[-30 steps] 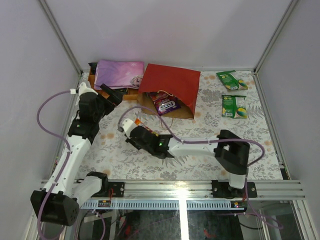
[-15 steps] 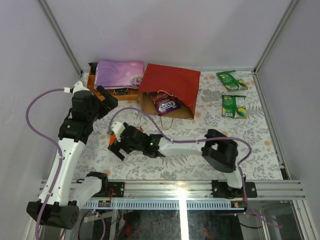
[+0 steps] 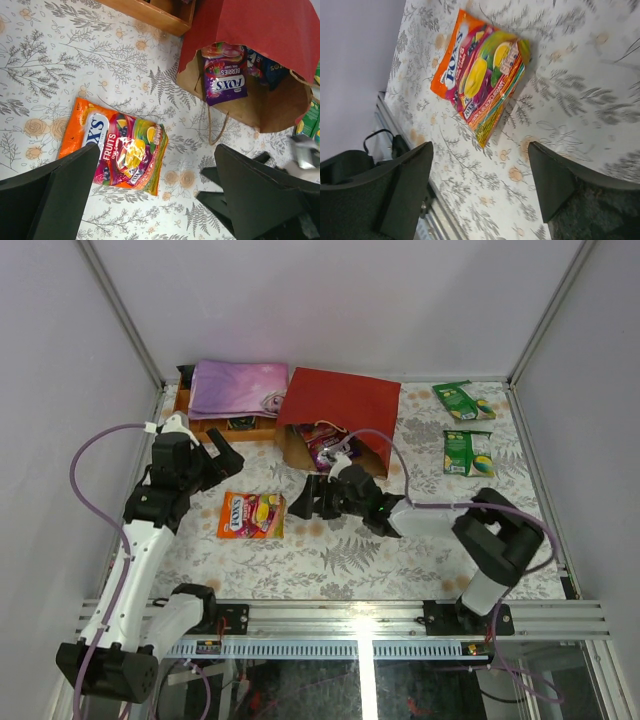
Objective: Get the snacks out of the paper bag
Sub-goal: Place the snack at the center of the board, then move the snack to the center of the board.
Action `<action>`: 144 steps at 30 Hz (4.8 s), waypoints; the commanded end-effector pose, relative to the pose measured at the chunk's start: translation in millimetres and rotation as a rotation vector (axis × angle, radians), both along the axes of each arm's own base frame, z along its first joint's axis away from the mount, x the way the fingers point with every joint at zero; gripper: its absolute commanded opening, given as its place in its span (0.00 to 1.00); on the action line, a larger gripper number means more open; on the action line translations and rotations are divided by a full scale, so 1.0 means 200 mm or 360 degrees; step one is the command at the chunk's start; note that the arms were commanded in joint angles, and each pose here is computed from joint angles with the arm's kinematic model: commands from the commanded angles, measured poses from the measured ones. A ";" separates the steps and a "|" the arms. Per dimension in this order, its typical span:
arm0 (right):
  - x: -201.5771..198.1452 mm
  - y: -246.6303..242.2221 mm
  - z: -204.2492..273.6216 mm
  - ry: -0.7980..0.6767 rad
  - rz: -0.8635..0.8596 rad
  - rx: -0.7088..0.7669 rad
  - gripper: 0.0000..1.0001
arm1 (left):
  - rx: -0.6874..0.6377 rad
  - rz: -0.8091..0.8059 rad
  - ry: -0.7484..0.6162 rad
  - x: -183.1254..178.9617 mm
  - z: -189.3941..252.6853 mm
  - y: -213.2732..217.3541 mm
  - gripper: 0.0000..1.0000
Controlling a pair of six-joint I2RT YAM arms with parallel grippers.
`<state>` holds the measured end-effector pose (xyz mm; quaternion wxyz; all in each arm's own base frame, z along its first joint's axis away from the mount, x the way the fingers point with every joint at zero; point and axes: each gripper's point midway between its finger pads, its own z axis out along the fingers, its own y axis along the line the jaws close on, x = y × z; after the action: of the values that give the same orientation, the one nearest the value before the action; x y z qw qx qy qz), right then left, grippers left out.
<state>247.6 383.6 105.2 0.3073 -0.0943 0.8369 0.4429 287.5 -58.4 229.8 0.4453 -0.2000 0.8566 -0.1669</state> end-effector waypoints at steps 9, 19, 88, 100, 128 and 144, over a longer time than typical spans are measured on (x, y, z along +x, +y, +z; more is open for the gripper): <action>0.02 0.28 -0.25 0.0516 -0.0091 0.0172 0.61 | -0.0015 -0.0147 -0.0081 -0.04 0.04 -0.05 1.00; 0.06 0.43 -0.28 0.0490 -0.0046 0.0137 0.52 | 0.0062 -0.0143 -0.0101 -0.03 0.07 -0.02 1.00; 0.13 0.67 0.17 0.0096 0.0242 0.0457 0.92 | 0.0076 0.0054 0.0155 0.02 -0.18 0.06 0.99; -0.14 0.12 0.24 -0.0333 0.0313 0.0116 0.96 | 0.0052 0.0133 0.0431 0.04 -0.51 0.05 0.64; -0.05 -0.02 0.49 -0.0577 0.0328 0.0206 0.98 | 0.0456 0.0705 0.0739 0.30 -0.79 0.33 0.63; 0.02 -0.18 0.45 -0.0626 0.0206 0.0173 0.99 | 0.0133 0.0477 0.0957 0.38 -1.05 0.25 0.60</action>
<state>238.6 353.7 168.1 0.3893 -0.2179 0.7570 0.4775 340.4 -2.9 10.8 0.1741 -0.3546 0.9181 0.0328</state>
